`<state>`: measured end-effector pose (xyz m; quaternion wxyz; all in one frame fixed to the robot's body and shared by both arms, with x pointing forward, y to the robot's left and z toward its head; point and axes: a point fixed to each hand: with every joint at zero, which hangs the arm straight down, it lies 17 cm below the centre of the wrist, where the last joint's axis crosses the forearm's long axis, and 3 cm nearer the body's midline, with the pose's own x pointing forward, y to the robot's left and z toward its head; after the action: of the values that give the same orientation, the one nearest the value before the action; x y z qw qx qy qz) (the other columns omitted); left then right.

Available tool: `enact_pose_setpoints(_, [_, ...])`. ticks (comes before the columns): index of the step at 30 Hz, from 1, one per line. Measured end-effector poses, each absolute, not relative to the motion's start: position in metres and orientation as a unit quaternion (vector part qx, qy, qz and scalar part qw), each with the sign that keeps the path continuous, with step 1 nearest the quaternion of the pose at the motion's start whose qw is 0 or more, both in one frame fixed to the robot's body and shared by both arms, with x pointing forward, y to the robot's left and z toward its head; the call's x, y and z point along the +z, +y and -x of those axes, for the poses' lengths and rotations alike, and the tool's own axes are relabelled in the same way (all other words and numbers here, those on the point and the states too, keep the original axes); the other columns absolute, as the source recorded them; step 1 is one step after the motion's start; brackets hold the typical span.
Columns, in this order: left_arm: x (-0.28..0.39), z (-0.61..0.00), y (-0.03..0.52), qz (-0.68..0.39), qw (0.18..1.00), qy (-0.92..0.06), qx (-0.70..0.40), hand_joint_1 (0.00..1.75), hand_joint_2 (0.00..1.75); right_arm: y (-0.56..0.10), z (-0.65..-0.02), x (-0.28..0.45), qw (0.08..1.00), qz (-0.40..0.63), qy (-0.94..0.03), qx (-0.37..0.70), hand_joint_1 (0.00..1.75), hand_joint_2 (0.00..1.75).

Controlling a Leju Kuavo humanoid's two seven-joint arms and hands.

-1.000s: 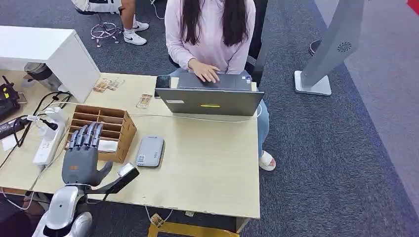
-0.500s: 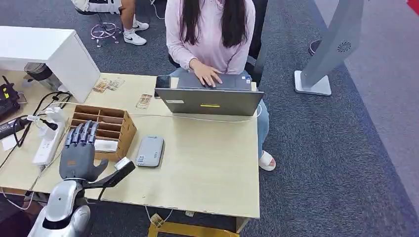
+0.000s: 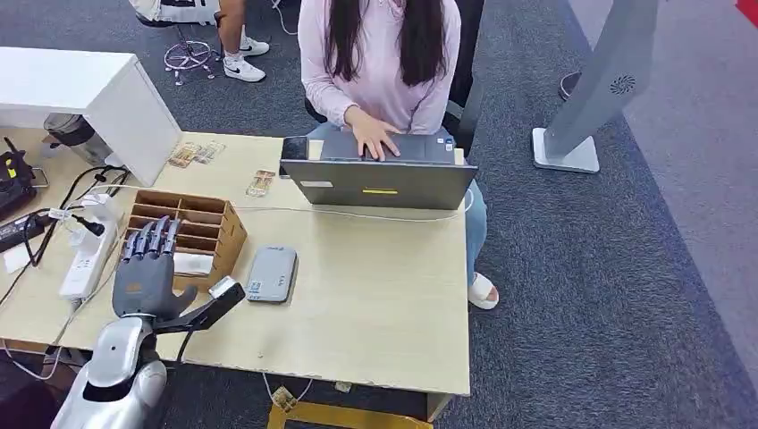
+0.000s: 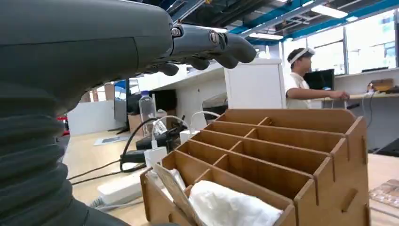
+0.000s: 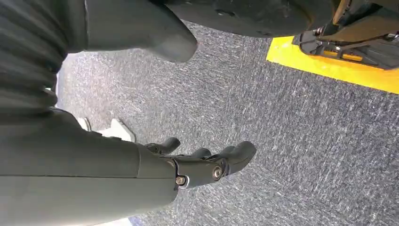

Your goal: Pass the card to the sensor for recognition and then transmit it.

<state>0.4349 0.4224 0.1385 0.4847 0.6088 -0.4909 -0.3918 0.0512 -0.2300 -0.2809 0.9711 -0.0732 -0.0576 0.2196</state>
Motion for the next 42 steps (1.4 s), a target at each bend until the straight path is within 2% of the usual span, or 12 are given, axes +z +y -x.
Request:
enact_pose_setpoints(14, [0.12,-0.435,0.46,-0.612,0.513,-0.468,-0.378,0.0,1.75,-0.229,-0.052,-0.281,0.97,0.072,-0.06,0.226,0.0,1.75])
enact_pose_setpoints(34, [0.116,-0.438,0.459,-0.606,0.513,-0.474,-0.379,0.0,1.75,-0.228,-0.052,-0.281,0.968,0.069,-0.063,0.232,0.0,1.75])
enact_pose_setpoints(35, [0.116,-0.439,0.458,-0.607,0.513,-0.475,-0.379,0.99,1.75,-0.228,-0.052,-0.281,0.968,0.069,-0.063,0.232,0.0,1.75])
enact_pose_setpoints(36, [0.117,-0.439,0.458,-0.606,0.513,-0.475,-0.378,1.75,1.75,-0.228,-0.052,-0.281,0.968,0.069,-0.063,0.233,0.0,1.75])
enact_pose_setpoints(42, [0.116,-0.44,0.456,-0.603,0.517,-0.477,-0.376,1.75,1.75,-0.228,-0.052,-0.281,0.968,0.069,-0.063,0.233,0.0,1.75])
